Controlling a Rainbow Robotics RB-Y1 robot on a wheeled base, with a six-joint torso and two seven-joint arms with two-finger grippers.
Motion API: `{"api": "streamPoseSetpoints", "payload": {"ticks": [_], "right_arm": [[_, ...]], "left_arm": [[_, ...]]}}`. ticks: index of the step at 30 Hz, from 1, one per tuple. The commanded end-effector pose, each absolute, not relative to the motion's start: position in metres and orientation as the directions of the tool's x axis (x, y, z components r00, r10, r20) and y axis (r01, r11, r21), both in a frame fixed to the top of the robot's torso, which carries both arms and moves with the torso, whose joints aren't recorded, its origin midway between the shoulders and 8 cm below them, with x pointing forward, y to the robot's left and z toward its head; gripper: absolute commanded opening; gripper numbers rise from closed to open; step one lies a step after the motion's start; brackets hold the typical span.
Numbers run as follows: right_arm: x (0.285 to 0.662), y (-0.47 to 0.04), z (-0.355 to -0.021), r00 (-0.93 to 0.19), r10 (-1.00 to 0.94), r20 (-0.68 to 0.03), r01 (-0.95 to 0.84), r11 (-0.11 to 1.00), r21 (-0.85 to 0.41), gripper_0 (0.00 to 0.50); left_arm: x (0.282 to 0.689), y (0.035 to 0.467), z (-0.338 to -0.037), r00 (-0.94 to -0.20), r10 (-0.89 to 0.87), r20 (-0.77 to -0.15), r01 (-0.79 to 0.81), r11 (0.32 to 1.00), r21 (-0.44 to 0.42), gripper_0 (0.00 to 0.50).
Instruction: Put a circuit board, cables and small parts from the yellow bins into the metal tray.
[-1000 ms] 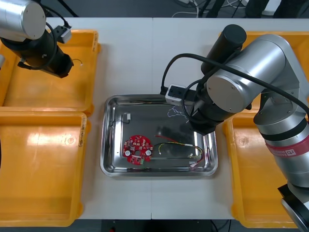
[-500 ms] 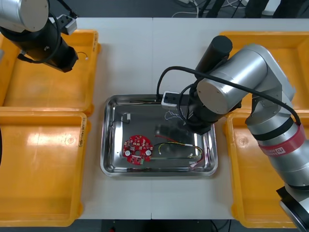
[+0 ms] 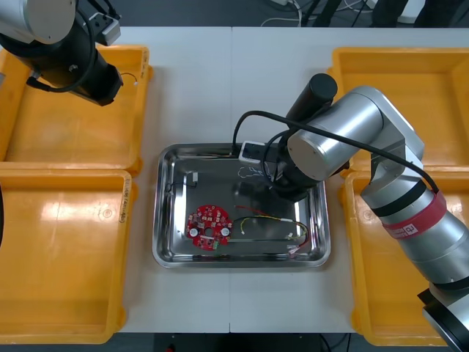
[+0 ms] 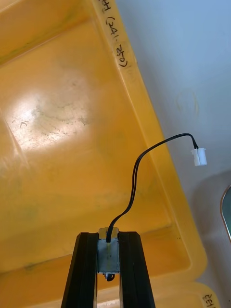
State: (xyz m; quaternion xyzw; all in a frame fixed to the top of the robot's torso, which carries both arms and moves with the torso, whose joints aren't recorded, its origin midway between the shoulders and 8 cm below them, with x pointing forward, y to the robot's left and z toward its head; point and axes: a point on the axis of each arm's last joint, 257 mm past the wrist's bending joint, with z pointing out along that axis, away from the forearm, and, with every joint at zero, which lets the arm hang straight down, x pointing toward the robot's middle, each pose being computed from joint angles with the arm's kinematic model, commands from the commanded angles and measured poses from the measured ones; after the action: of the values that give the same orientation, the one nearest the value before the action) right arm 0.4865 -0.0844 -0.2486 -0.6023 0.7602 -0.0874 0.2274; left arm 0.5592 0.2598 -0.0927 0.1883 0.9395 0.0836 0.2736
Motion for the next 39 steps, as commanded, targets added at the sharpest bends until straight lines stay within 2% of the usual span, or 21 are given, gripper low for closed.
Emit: {"api": "streamPoseSetpoints", "payload": {"ticks": [1,2,3,4,6,8,11,19,29,34,39], "right_arm": [[0.494,-0.064,-0.233,-0.101,-0.966,-0.238,-0.868,0.203,-0.453,0.000],[0.495,-0.065,-0.233,-0.101,-0.967,-0.233,-0.866,0.201,-0.458,0.000],[0.495,-0.064,-0.233,-0.101,-0.967,-0.236,-0.866,0.202,-0.458,0.028],[0.495,-0.065,-0.233,-0.102,-0.967,-0.234,-0.865,0.202,-0.460,0.090],[0.495,-0.064,-0.233,-0.100,-0.967,-0.234,-0.864,0.201,-0.461,0.313],[0.496,-0.064,-0.232,-0.102,-0.967,-0.233,-0.863,0.203,-0.463,0.419],[0.496,-0.064,-0.232,-0.103,-0.966,-0.237,-0.863,0.205,-0.461,0.500],[0.491,-0.070,-0.221,-0.122,-0.962,-0.245,-0.866,0.223,-0.447,0.500],[0.465,-0.102,-0.172,-0.186,-0.961,-0.207,-0.873,0.258,-0.413,0.500],[0.475,-0.103,-0.128,-0.174,-0.934,-0.313,-0.851,0.303,-0.430,0.500],[0.479,-0.120,-0.098,-0.179,-0.902,-0.392,-0.838,0.349,-0.420,0.500]], "left_arm": [[0.552,0.244,-0.078,-0.799,0.255,-0.545,0.197,0.967,0.164,0.000],[0.550,0.242,-0.078,-0.801,0.249,-0.545,0.192,0.968,0.159,0.000],[0.548,0.240,-0.077,-0.802,0.243,-0.545,0.187,0.970,0.156,0.000],[0.548,0.238,-0.077,-0.802,0.244,-0.545,0.190,0.969,0.155,0.000],[0.545,0.232,-0.077,-0.800,0.251,-0.545,0.194,0.968,0.161,0.000],[0.542,0.231,-0.078,-0.802,0.251,-0.543,0.192,0.968,0.164,0.000],[0.539,0.226,-0.081,-0.804,0.221,-0.552,0.172,0.975,0.140,0.000],[0.535,0.218,-0.085,-0.803,0.217,-0.555,0.164,0.976,0.144,0.000],[0.533,0.213,-0.087,-0.806,0.200,-0.557,0.152,0.980,0.132,0.000],[0.532,0.210,-0.089,-0.807,0.197,-0.557,0.148,0.980,0.132,0.000],[0.531,0.207,-0.088,-0.807,0.193,-0.558,0.148,0.981,0.125,0.000]]}}
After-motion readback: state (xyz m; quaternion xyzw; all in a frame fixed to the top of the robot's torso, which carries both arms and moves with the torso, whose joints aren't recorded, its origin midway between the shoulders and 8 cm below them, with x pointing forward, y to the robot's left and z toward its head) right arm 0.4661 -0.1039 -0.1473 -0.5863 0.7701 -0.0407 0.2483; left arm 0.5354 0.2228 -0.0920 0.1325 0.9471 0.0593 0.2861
